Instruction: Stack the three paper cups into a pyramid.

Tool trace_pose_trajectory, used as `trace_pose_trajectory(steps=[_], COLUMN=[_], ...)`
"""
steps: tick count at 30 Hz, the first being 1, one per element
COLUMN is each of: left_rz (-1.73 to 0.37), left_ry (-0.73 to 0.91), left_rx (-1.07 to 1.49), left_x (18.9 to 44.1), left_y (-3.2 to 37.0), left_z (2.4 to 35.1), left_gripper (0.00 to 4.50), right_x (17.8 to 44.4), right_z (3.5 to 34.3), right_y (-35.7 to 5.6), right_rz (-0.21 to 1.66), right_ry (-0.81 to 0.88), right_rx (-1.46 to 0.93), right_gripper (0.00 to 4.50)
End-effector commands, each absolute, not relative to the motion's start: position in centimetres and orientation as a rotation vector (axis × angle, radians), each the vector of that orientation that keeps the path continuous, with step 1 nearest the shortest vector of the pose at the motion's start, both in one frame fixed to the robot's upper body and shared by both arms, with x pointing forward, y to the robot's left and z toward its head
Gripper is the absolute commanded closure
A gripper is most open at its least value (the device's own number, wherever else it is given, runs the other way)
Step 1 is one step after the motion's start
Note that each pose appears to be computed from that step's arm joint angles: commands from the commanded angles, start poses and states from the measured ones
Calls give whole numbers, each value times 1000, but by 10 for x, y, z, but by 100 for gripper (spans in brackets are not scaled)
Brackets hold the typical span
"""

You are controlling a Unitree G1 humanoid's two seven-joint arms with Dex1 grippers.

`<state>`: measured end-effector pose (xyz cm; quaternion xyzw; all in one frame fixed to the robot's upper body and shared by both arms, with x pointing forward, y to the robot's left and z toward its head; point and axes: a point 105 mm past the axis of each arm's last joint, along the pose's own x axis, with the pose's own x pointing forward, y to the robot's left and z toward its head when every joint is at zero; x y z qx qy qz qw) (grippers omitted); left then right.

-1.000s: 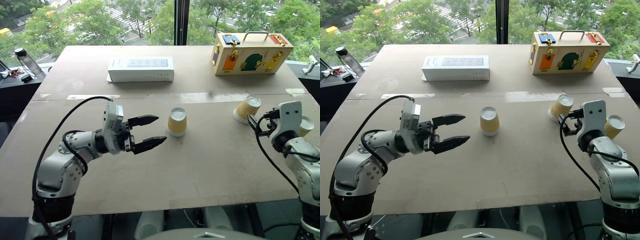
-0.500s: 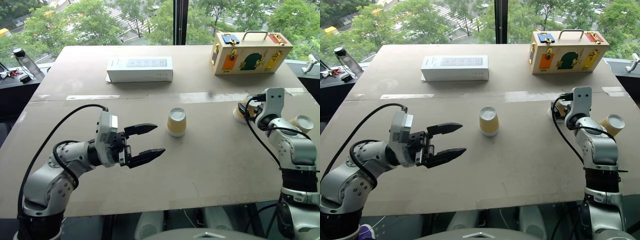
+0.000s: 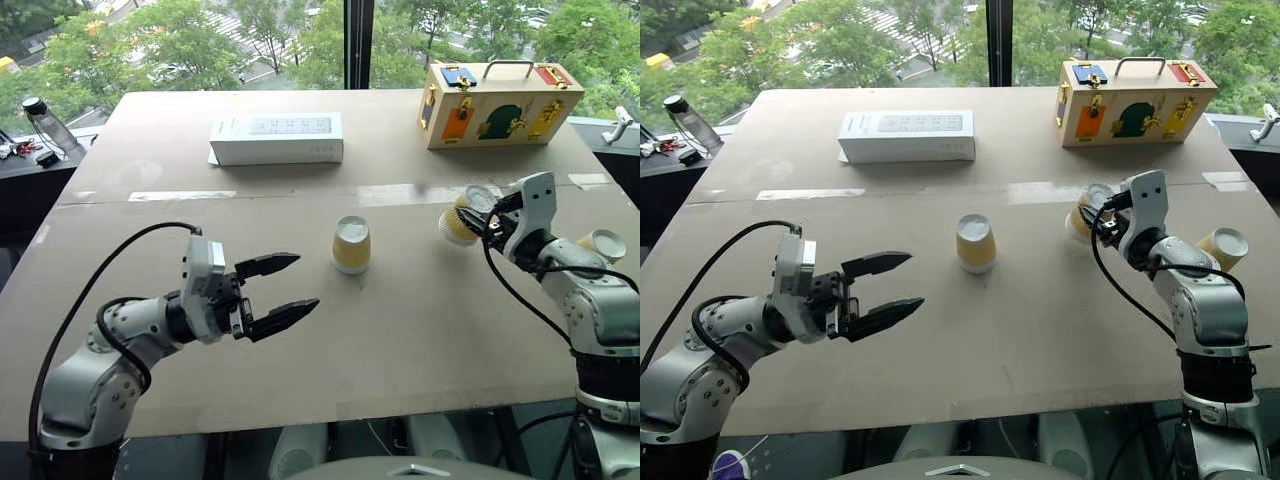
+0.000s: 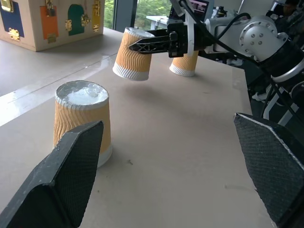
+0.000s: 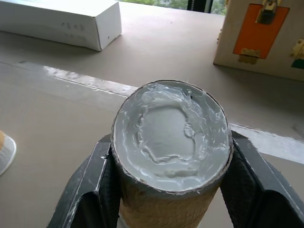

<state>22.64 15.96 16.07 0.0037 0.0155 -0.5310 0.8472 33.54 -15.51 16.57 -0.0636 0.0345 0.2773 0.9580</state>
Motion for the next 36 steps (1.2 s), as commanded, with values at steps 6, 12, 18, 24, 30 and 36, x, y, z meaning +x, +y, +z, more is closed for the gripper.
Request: trace_pose_trajectory(steps=[6, 12, 18, 24, 30, 36], left_rz=[-1037, -1015, -990, -991, -987, -987], left_ry=[9, 23, 22, 4, 5, -1], left_rx=[62, 63, 66, 59, 71, 75], left_x=[212, 204, 195, 190, 189, 192], left_y=[176, 181, 185, 189, 193, 192], left_z=[159, 160, 162, 168, 169, 171], left_gripper=[0, 0, 0, 0, 0, 0], right_x=[308, 316, 325, 325, 325, 320], right_z=[157, 153, 152, 152, 149, 139], right_y=[-98, -91, -82, -74, -68, -66], right_rz=[866, 880, 885, 917, 930, 957], right_ry=[73, 68, 54, 51, 61, 108], right_rx=[-250, -273, -285, -270, -280, -269], right_gripper=[226, 226, 226, 226, 226, 140])
